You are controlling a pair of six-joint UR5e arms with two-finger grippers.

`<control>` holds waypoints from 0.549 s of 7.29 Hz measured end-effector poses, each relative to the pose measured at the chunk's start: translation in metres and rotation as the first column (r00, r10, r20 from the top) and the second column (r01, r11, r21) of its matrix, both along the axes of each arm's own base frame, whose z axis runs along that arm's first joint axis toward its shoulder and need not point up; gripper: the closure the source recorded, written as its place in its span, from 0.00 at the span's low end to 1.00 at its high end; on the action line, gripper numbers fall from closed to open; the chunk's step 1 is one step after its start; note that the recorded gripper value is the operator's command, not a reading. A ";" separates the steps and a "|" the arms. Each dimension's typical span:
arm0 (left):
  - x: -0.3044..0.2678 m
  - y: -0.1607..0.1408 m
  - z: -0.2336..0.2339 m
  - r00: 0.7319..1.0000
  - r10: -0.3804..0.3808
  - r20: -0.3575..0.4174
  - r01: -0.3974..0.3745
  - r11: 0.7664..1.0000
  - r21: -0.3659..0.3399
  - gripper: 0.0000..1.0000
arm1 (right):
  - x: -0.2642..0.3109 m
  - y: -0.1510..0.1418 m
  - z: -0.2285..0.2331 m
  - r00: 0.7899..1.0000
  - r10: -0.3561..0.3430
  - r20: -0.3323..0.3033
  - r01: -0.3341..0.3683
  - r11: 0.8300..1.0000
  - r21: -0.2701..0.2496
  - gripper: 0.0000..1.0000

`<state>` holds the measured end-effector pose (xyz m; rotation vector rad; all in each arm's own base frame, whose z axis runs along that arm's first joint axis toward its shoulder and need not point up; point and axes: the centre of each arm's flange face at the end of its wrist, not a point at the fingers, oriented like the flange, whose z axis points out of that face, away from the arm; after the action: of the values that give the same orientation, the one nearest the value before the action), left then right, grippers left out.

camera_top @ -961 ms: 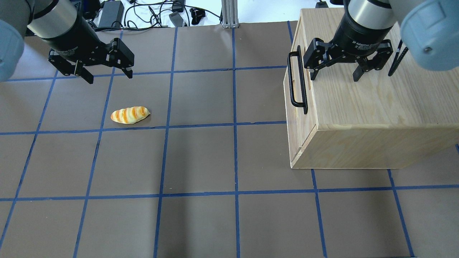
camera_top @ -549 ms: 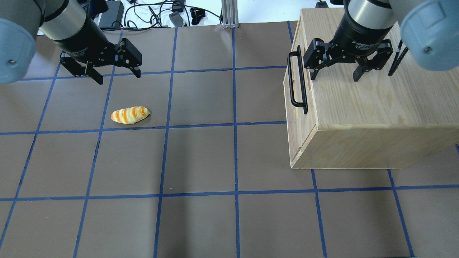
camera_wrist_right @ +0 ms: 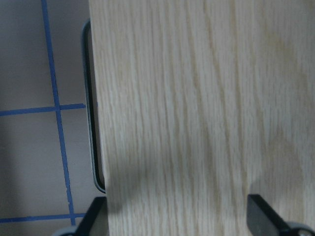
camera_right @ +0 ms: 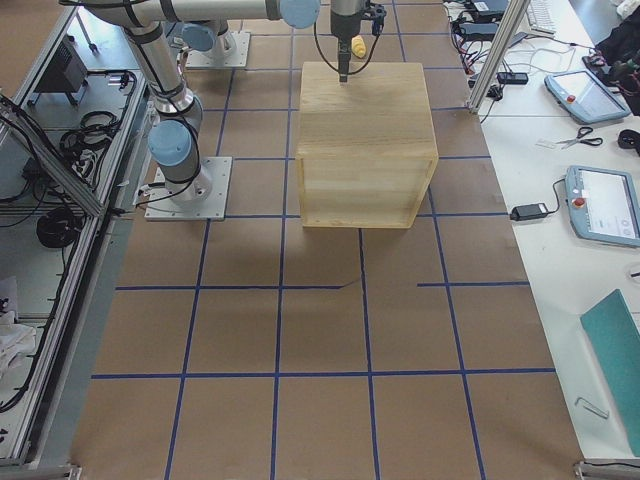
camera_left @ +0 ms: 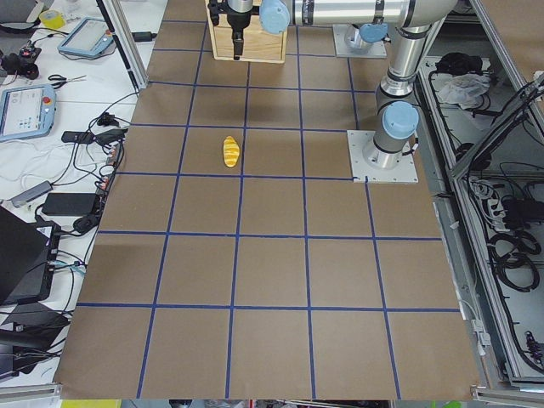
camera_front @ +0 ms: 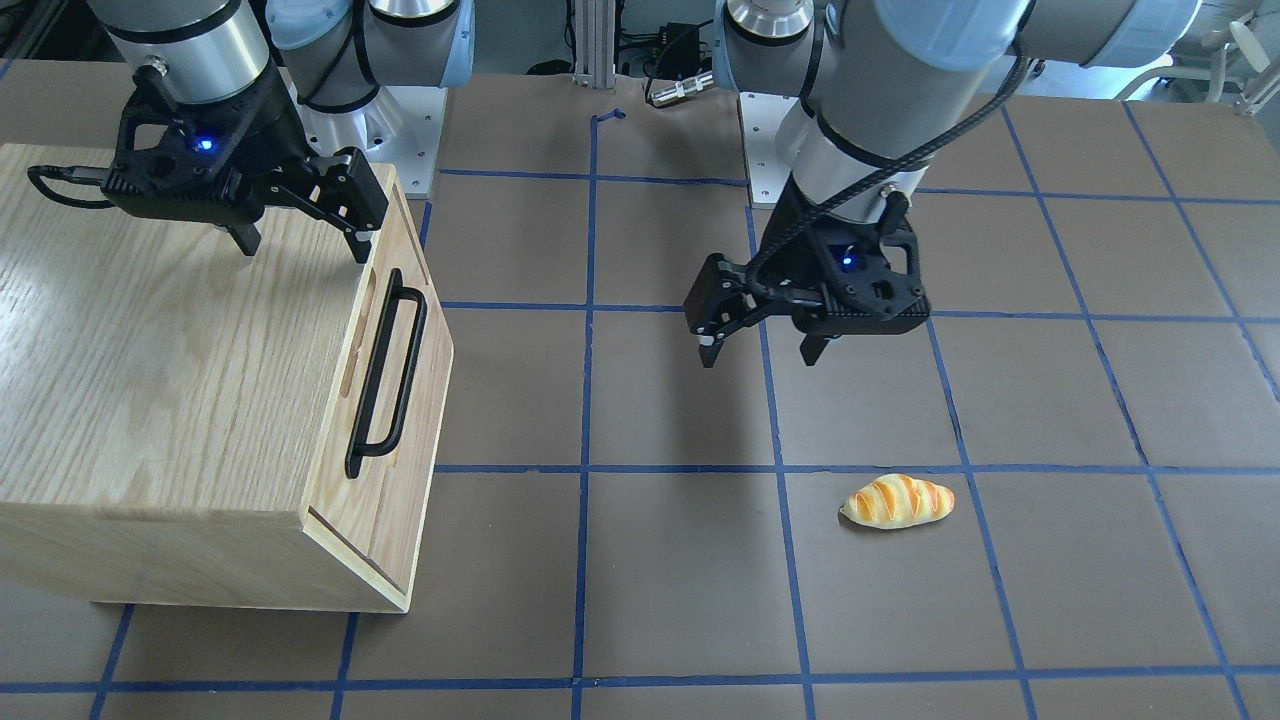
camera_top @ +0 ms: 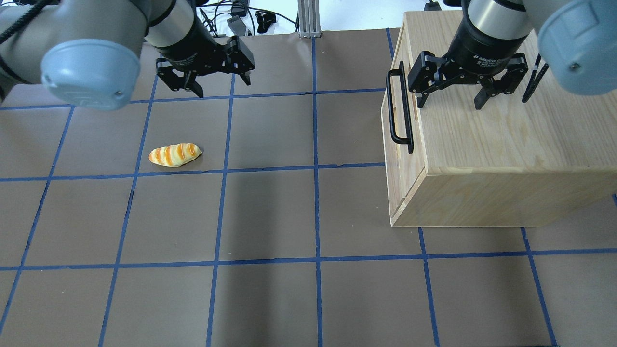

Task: Open upper drawer
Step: 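Move the left gripper toward the black drawer handle on the cabinet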

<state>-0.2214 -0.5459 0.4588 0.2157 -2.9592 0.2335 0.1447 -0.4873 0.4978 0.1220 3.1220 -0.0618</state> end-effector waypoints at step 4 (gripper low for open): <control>-0.098 -0.002 -0.029 0.992 0.011 -0.122 -0.011 1.000 0.004 0.00 | 0.000 0.000 0.000 1.000 0.000 0.001 0.000 1.000 0.000 0.00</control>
<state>-0.3197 -0.5477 0.4302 0.2381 -2.8381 0.2097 0.1448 -0.4873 0.4978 0.1219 3.1209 -0.0616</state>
